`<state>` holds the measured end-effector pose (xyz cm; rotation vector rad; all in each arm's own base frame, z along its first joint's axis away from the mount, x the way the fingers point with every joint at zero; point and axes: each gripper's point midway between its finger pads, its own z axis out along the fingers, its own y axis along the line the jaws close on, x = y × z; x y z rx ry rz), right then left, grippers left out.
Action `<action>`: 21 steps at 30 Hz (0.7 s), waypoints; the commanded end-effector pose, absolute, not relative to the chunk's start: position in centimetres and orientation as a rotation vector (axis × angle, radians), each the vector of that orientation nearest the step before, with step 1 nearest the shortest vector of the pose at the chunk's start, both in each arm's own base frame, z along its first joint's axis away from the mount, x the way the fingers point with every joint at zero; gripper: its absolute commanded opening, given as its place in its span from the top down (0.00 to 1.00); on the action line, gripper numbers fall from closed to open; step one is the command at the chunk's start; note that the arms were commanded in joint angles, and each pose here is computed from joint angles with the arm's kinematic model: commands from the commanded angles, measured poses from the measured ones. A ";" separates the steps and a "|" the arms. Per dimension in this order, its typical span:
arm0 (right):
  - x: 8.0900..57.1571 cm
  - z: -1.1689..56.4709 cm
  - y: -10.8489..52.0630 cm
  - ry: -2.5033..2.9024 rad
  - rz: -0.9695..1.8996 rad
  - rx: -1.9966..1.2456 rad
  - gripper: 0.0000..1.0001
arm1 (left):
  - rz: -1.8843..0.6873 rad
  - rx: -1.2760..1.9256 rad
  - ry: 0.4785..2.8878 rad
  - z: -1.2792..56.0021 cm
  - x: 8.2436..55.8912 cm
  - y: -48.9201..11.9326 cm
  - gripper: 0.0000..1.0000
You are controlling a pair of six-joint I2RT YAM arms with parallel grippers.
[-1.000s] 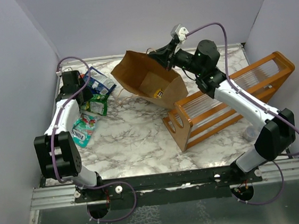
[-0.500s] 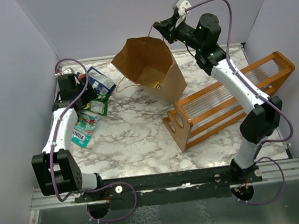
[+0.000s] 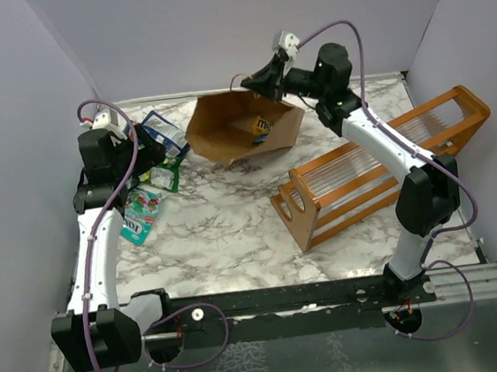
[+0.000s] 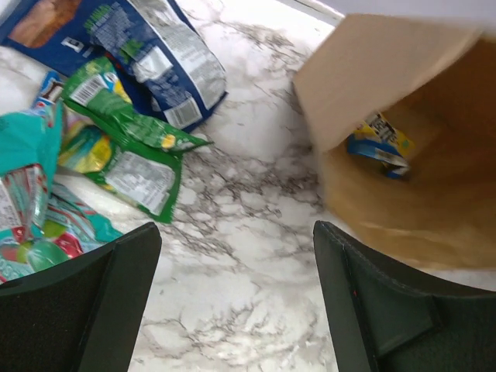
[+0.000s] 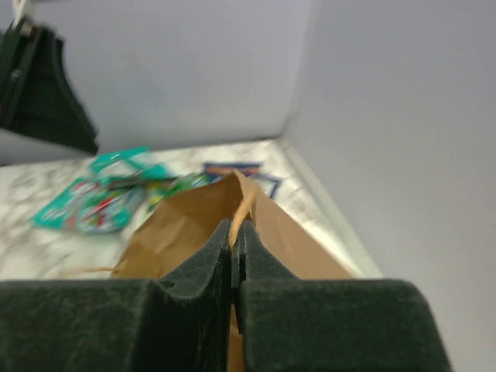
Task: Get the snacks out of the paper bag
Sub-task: Adjust the paper bag at the center of the board.
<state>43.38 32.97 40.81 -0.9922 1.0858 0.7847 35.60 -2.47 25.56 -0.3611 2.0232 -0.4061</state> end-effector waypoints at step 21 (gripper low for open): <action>31.5 33.8 37.6 1.184 1.436 -1.037 0.98 | -1.216 -0.369 1.821 25.8 26.8 -13.0 0.24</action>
